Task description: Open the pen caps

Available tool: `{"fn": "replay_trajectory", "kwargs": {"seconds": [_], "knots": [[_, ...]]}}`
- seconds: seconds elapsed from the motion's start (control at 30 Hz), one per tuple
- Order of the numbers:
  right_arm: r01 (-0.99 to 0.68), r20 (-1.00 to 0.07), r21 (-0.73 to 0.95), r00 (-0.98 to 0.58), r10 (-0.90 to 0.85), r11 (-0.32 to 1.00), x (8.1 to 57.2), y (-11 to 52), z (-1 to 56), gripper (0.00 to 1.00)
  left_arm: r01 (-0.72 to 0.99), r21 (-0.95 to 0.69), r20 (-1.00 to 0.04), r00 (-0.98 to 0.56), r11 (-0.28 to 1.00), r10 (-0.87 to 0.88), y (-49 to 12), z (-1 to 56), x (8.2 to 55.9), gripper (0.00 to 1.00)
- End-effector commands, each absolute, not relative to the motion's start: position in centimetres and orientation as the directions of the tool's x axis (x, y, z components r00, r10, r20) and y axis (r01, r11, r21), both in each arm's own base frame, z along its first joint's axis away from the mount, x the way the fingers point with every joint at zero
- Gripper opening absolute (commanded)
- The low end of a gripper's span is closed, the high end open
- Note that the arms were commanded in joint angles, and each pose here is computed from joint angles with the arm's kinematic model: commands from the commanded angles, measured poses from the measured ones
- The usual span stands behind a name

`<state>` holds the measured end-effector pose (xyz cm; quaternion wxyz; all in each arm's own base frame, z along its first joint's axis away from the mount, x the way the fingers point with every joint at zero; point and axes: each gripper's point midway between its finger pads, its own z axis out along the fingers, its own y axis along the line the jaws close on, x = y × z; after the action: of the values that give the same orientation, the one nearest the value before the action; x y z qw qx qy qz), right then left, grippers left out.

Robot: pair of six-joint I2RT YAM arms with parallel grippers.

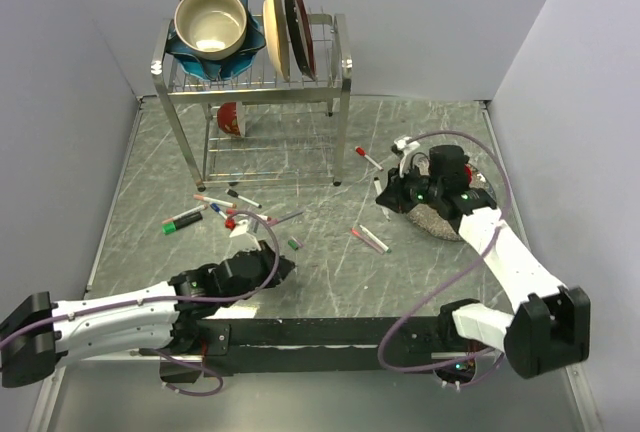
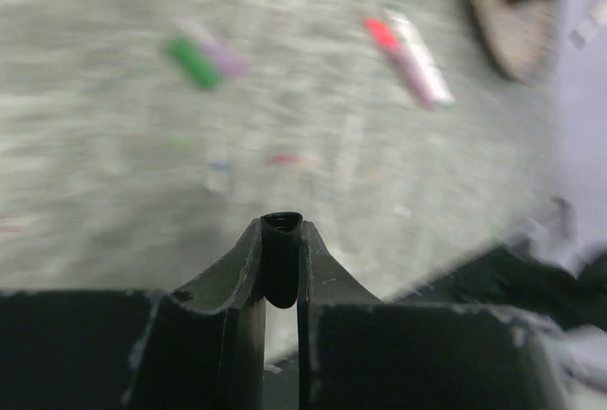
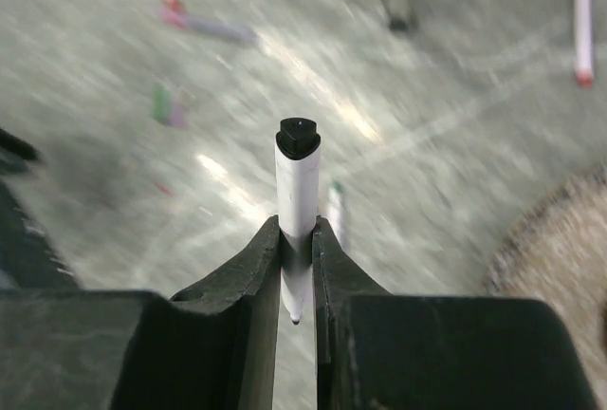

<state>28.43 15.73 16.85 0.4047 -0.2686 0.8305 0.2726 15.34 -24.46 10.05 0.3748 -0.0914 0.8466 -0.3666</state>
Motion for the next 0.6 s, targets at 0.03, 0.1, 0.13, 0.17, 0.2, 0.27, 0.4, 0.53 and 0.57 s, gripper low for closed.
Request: {"fn": "replay_trajectory", "kwargs": {"seconds": [0.03, 0.1, 0.13, 0.17, 0.2, 0.27, 0.4, 0.53, 0.57], "knots": [[-0.661, -0.685, 0.098, -0.587, -0.431, 0.744, 28.9, 12.9, 11.7, 0.05, -0.055, -0.63, -0.563, -0.655, 0.775, -0.504, -21.3, 7.4, 17.6, 0.01], [-0.652, -0.648, 0.081, -0.609, -0.457, 0.754, 29.2, 12.5, 10.6, 0.05, -0.063, -0.614, -0.568, -0.657, 0.787, -0.495, -21.2, 6.7, 18.3, 0.01], [-0.651, -0.639, 0.07, -0.611, -0.467, 0.756, 29.3, 12.3, 10.3, 0.05, -0.061, -0.608, -0.568, -0.663, 0.791, -0.488, -21.2, 6.5, 18.4, 0.01], [-0.649, -0.624, 0.064, -0.619, -0.477, 0.758, 29.3, 12.1, 9.7, 0.05, -0.068, -0.595, -0.571, -0.665, 0.801, -0.481, -21.1, 6.1, 18.6, 0.01], [-0.647, -0.612, 0.045, -0.62, -0.491, 0.761, 29.4, 11.7, 9.3, 0.06, -0.079, -0.589, -0.571, -0.664, 0.804, -0.483, -20.9, 5.9, 18.8, 0.01], [-0.652, -0.579, 0.044, -0.634, -0.513, 0.757, 29.3, 11.5, 8.2, 0.09, -0.09, -0.566, -0.574, -0.671, 0.819, -0.47, -20.7, 5.3, 19.1, 0.01], [-0.663, -0.501, 0.062, -0.667, -0.551, 0.746, 28.7, 11.0, 6.3, 0.11, -0.094, -0.545, -0.578, -0.678, 0.833, -0.454, -20.6, 4.7, 19.7, 0.01], [-0.677, -0.464, 0.085, -0.677, -0.572, 0.731, 28.3, 11.4, 5.1, 0.12, -0.079, -0.546, -0.575, -0.689, 0.834, -0.441, -20.9, 4.4, 20.1, 0.03], [-0.677, -0.459, 0.091, -0.68, -0.572, 0.731, 28.2, 11.4, 5.0, 0.13, -0.08, -0.544, -0.575, -0.69, 0.835, -0.44, -21.0, 4.2, 20.3, 0.03]]}}
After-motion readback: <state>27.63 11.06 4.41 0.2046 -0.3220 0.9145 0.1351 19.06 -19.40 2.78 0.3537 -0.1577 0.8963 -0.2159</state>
